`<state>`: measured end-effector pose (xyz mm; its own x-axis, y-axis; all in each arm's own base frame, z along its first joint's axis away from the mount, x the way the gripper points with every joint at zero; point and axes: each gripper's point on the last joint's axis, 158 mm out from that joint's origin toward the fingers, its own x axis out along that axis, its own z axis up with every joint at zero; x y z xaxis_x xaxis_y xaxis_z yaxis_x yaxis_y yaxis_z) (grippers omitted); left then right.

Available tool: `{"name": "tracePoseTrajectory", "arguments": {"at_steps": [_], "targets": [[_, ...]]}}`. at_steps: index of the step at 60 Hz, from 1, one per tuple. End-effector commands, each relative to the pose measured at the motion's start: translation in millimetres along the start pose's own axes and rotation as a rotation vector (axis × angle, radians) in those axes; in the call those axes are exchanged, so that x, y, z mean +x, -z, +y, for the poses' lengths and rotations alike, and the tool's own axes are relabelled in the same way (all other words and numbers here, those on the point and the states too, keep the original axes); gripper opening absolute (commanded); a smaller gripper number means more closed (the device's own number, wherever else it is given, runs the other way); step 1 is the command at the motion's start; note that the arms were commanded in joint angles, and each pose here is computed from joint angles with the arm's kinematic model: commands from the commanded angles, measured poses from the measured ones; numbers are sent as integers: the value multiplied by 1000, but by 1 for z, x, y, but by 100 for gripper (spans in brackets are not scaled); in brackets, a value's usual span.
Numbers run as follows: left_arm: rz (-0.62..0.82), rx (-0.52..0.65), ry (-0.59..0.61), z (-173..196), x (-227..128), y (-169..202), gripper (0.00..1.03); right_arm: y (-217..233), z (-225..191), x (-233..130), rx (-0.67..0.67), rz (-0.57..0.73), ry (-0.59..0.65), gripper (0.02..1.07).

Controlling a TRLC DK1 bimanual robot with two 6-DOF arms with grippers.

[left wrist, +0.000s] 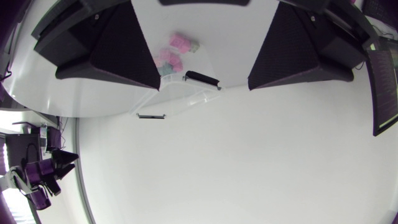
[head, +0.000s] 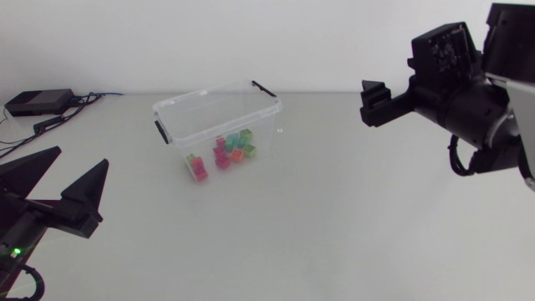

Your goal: Pick up the duplo bricks and place them in the container

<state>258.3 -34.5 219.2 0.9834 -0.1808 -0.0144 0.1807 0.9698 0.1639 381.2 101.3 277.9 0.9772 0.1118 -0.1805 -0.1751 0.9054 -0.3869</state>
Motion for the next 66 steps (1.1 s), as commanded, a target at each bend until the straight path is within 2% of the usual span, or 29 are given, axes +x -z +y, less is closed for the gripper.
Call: {"name": "tracePoseTrajectory", "arguments": {"at_steps": [1,19,45,66], "targets": [[8,22,-1,-2,-1,10,98,16,-4,-10,-35,1,25,103],[3,43,-13,-1,-4,18,98,52,-33,-40,-30,5,122,103],[-3,69,-20,-4,-9,35,98,95,-44,-84,-21,-43,207,103],[24,-22,-70,4,-8,49,98,124,-39,-101,142,-67,188,103]]}}
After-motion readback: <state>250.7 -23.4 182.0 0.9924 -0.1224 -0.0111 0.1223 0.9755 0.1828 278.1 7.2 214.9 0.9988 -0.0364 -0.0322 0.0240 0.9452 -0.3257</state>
